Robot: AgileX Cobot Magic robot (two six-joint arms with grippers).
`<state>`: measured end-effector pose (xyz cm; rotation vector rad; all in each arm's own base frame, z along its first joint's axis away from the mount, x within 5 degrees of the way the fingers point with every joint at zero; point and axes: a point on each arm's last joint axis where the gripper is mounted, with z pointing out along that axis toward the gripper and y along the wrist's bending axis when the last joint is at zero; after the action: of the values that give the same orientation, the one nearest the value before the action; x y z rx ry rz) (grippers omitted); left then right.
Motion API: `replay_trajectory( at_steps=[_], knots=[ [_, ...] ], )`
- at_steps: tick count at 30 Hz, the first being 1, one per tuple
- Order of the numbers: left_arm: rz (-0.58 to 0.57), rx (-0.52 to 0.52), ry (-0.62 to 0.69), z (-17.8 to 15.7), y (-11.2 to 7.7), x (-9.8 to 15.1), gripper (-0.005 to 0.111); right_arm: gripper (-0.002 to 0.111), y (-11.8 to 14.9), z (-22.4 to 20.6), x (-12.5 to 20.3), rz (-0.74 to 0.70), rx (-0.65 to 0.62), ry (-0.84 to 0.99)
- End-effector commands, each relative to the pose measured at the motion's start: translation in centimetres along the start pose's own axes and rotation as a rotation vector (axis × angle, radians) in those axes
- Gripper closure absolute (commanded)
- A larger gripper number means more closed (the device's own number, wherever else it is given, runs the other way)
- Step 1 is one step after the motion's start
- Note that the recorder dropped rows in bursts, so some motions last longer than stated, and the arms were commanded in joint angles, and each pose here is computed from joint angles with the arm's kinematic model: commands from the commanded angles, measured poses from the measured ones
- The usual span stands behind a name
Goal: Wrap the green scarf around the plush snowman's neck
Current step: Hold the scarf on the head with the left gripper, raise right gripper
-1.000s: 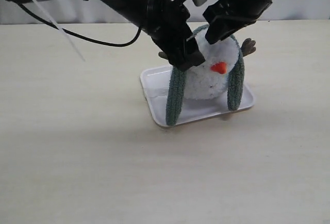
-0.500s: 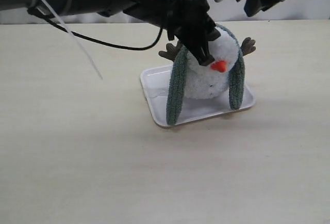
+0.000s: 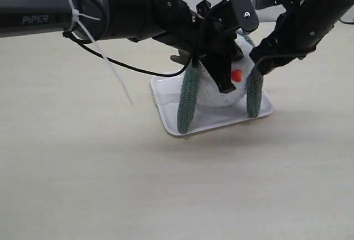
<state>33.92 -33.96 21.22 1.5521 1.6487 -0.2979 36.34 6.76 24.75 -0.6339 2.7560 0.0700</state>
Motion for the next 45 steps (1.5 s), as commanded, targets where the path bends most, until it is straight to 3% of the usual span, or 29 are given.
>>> replay_trajectory(
  at_steps=[1, 4, 9, 10, 18, 25, 29, 32, 45],
  knots=[
    [0.007, 0.039, 0.031, 0.5, -0.2, 0.9, 0.107, 0.062, -0.2, 2.8, 0.7, -0.016, -0.009, 0.029],
    [0.006, 0.042, 0.031, 0.5, -0.2, 0.9, 0.107, 0.071, -0.3, 4.5, 0.9, -0.01, -0.014, 0.052],
    [0.006, 0.055, 0.034, 0.5, -0.3, 0.9, 0.107, 0.102, -0.2, 5.1, 0.5, -0.019, -0.018, 0.037],
    [0.006, 0.057, 0.035, 0.5, -0.4, 0.9, 0.107, 0.104, -0.3, 4.6, 0.2, -0.022, -0.014, 0.023],
    [0.005, 0.075, 0.04, 0.5, -0.5, 0.9, 0.107, 0.104, -0.8, -1.2, -2.5, -0.044, 0.053, -0.159],
    [0.001, 0.078, 0.041, 0.5, -0.5, 0.9, 0.107, 0.104, -1.1, -0.3, -3.6, -0.027, 0.054, -0.173],
    [0.001, 0.118, 0.051, 0.4, -0.9, 1.0, 0.107, 0.104, -0.6, -1.1, -5.3, 0.015, -0.023, -0.304],
    [0.002, 0.129, 0.055, 0.4, -1.0, 1.1, 0.107, 0.104, 0.6, -1.5, -6.1, -0.043, -0.152, -0.386],
    [0.004, 0.116, 0.052, 0.4, -0.9, 1.1, 0.107, 0.104, -0.6, 4.5, -5.5, 0.017, -0.101, -0.21]
  ],
)
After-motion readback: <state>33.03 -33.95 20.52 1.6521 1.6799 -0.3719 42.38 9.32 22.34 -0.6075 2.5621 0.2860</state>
